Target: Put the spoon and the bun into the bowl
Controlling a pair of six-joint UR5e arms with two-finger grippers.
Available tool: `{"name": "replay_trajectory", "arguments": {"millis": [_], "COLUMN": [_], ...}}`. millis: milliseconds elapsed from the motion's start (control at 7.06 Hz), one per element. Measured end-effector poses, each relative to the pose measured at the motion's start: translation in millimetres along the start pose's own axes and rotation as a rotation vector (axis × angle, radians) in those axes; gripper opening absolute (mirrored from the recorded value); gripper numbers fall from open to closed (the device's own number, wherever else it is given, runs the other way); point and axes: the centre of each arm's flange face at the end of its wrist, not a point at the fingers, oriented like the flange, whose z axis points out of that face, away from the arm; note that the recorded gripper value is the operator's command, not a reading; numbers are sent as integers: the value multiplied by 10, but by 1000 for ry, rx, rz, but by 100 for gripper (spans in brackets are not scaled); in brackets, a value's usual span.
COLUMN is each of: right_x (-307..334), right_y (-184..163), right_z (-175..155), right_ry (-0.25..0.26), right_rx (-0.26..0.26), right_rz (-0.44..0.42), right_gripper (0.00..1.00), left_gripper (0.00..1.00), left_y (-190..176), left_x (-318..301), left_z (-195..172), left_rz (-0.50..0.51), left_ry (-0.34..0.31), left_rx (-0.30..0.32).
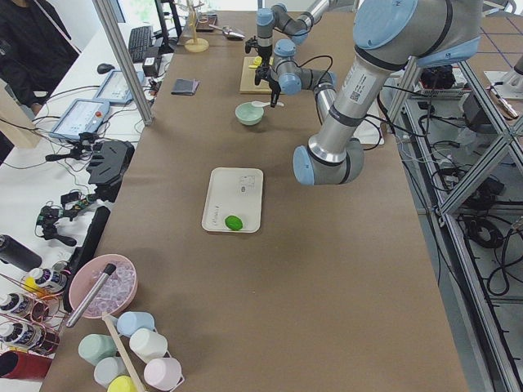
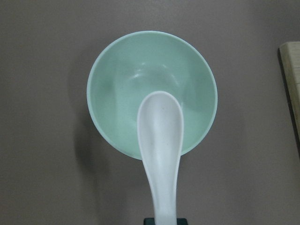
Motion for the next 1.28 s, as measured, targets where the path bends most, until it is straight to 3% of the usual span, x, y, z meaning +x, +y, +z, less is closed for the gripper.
{"name": "replay_trajectory", "arguments": {"millis": [142,283,425,992,1276], "right_x": [-5,-9,-12,-35,-81], "right_y": [10,15,20,37,34], "right_z": [9,13,16,-13,-205], "right_ry": [1,1,2,-4,-38], "right_rx": [-1,-2,-1,3,14], "right_rz": [-1,-2,-2,-13,-17], "right_gripper": [96,16,0,0,0], "left_gripper": [0,0,0,0,0], "left_y": [-68,-171,-245,-358,-473], "left_x": [-6,-52,-90,-70,-89], "left_z": [0,13,31,77,140], "left_rz": [16,38,48,51,43], "left_ry": [-6,-19,-28,-37,-51], "left_rx": [11,27,36,45,52]}}
